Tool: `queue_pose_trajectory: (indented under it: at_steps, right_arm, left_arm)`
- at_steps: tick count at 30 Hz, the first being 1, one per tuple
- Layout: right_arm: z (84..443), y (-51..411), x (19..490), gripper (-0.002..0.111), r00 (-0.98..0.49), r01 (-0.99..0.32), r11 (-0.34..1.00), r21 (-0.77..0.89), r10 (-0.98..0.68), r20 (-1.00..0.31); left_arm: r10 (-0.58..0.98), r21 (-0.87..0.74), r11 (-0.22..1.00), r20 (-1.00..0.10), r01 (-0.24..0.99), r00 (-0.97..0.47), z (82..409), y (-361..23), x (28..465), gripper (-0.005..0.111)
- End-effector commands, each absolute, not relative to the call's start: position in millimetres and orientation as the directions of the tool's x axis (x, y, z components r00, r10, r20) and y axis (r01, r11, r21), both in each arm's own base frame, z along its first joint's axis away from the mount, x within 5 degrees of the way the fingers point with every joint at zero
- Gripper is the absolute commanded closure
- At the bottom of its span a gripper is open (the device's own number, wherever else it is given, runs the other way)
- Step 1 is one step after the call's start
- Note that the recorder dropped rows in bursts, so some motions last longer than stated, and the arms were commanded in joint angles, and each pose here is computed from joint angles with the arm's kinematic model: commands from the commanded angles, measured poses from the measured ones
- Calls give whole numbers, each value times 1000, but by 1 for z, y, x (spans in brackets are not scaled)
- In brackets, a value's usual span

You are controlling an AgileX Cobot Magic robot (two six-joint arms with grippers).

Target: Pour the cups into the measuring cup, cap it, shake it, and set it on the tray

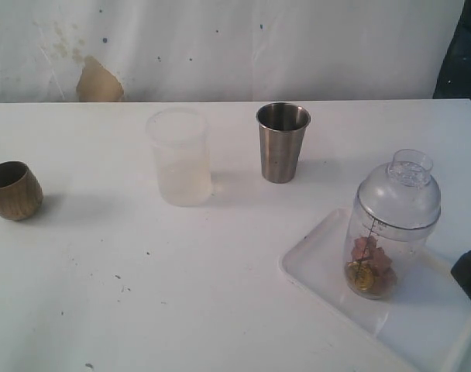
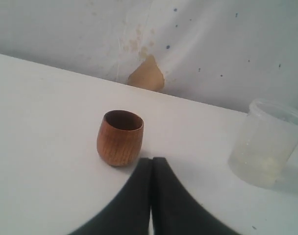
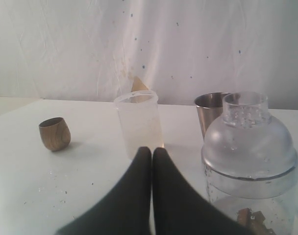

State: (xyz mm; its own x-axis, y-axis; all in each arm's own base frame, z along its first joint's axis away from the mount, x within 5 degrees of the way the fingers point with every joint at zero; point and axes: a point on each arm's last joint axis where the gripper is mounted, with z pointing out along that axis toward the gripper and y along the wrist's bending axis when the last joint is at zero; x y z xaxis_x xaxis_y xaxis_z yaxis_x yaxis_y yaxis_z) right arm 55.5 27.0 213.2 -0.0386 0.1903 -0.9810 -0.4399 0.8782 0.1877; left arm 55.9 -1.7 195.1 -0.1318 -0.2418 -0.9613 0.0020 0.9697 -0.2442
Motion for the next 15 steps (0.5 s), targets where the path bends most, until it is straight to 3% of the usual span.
queue_pose_trajectory:
  at_steps: [1, 15]
  right_arm:
    - [212, 26, 56, 108, -37, -429, 883, 187, 190, -981]
    - [212, 26, 56, 108, -37, -429, 883, 187, 190, -981]
  left_arm:
    - [-151, -153, 988, -977, 6, -148, 192, -1, 55, 107]
    - [-136, -139, 990, -980, 8, -148, 192, -1, 55, 107]
